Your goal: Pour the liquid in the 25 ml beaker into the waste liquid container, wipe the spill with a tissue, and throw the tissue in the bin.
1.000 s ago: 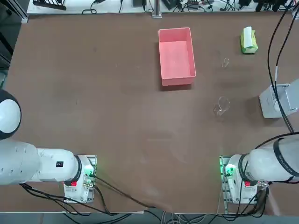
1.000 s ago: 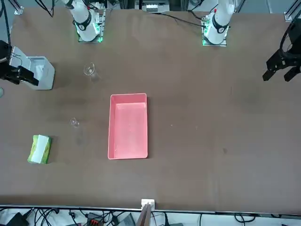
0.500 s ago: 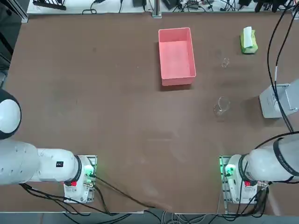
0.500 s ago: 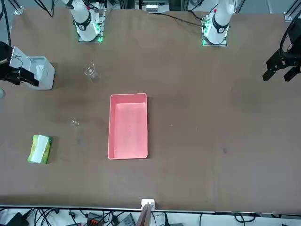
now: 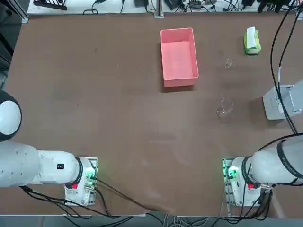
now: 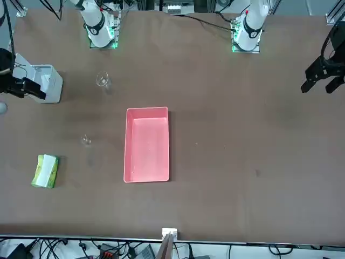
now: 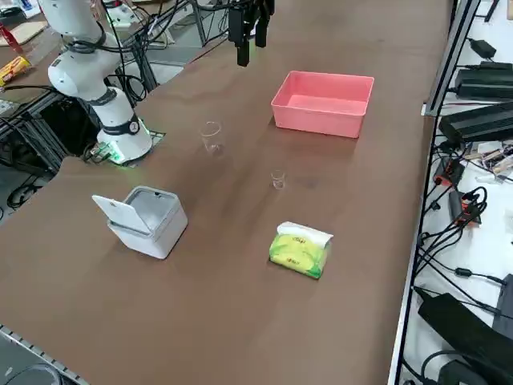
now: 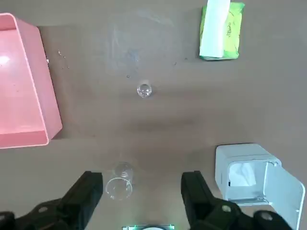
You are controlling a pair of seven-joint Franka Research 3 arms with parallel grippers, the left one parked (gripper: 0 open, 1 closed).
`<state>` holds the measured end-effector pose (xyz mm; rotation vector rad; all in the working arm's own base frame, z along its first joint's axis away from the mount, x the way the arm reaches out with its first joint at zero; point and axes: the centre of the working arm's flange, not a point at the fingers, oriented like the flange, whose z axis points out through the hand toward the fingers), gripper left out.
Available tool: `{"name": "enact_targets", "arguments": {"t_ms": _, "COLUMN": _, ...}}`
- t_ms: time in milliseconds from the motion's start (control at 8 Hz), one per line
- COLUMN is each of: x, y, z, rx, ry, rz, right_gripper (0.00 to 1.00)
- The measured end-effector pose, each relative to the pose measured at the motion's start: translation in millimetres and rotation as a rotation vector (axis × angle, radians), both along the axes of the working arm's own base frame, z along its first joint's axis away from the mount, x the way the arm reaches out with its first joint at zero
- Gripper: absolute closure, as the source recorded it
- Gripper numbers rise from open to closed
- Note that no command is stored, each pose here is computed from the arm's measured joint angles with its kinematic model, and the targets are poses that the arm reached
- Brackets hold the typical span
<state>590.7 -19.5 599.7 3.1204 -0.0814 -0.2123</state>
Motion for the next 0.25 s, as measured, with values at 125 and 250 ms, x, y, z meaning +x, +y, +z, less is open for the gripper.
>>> {"name": "enact_targets", "arguments": {"t_ms": 125, "x": 0.0, "y": -0.5, "z": 0.0, "rx": 0.000, "ry": 0.000, "rz": -0.001, "right_gripper": 0.00}}
{"name": "enact_targets", "arguments": {"t_ms": 250, "x": 0.0, "y": -0.7, "z": 0.0, "rx": 0.000, "ry": 0.000, "rz": -0.001, "right_gripper": 0.00}}
